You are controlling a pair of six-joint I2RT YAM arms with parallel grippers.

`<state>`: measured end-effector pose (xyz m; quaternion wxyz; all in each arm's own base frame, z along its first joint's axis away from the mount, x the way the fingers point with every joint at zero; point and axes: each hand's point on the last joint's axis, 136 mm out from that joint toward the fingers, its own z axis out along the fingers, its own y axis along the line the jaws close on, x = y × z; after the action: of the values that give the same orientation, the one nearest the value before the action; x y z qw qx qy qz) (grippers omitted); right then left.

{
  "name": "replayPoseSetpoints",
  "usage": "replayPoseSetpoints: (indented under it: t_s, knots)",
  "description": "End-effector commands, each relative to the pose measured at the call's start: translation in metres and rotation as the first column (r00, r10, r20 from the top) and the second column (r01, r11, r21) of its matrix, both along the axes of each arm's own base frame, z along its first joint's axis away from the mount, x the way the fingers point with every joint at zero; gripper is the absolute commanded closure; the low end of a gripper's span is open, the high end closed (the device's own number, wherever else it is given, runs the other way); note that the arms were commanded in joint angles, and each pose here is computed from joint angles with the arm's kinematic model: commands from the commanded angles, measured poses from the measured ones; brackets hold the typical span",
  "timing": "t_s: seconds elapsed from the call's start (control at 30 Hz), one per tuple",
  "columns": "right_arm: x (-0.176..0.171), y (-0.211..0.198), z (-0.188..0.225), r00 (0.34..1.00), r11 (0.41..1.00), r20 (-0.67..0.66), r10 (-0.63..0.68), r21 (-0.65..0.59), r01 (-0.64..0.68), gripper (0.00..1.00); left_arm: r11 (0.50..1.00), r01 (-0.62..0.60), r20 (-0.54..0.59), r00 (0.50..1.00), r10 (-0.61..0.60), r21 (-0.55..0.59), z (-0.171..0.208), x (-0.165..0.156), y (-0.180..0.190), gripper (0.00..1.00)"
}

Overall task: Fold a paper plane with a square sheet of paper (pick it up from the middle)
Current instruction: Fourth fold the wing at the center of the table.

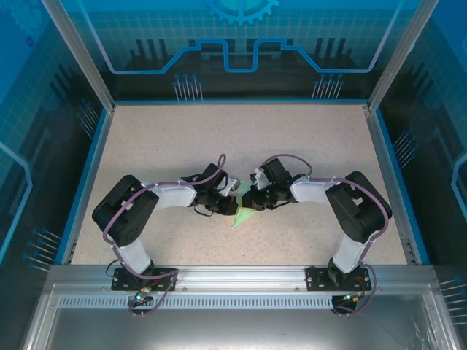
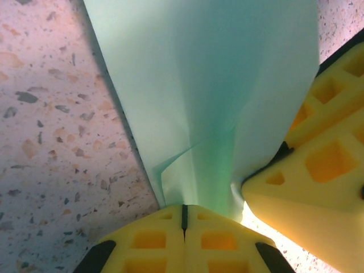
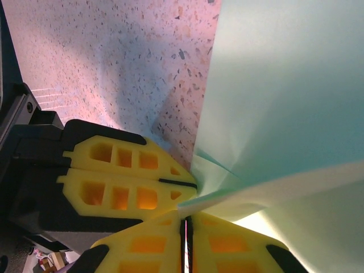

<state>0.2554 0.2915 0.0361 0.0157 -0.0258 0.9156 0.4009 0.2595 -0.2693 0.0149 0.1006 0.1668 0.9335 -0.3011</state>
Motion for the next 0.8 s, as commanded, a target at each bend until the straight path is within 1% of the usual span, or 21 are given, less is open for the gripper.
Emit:
replayPoseSetpoints:
  t_s: [0.0,0.4,0.47,0.77]
  knots:
    - [-0.007,0.006,-0.001,0.999,0.999,-0.013,0.042,0.001,-0.042,0.88,0.999,-0.018,-0.033,0.999,0.019,0.042,-0.015,-0.004,0.011,1.0]
    - [-0.009,0.006,-0.012,0.998,0.998,-0.037,0.052,-0.02,-0.053,0.88,0.999,-0.052,-0.046,0.998,0.052,0.005,-0.017,-0.003,0.014,1.0]
    - [-0.001,0.012,-0.005,0.998,0.998,-0.014,0.055,-0.009,-0.055,0.89,0.998,-0.058,-0.047,0.997,0.058,0.0,-0.017,-0.003,0.015,1.0]
    - [-0.001,0.015,-0.012,0.997,0.997,-0.023,0.069,-0.026,-0.07,0.89,0.997,-0.073,-0.051,0.996,0.071,-0.023,-0.015,-0.004,0.019,1.0]
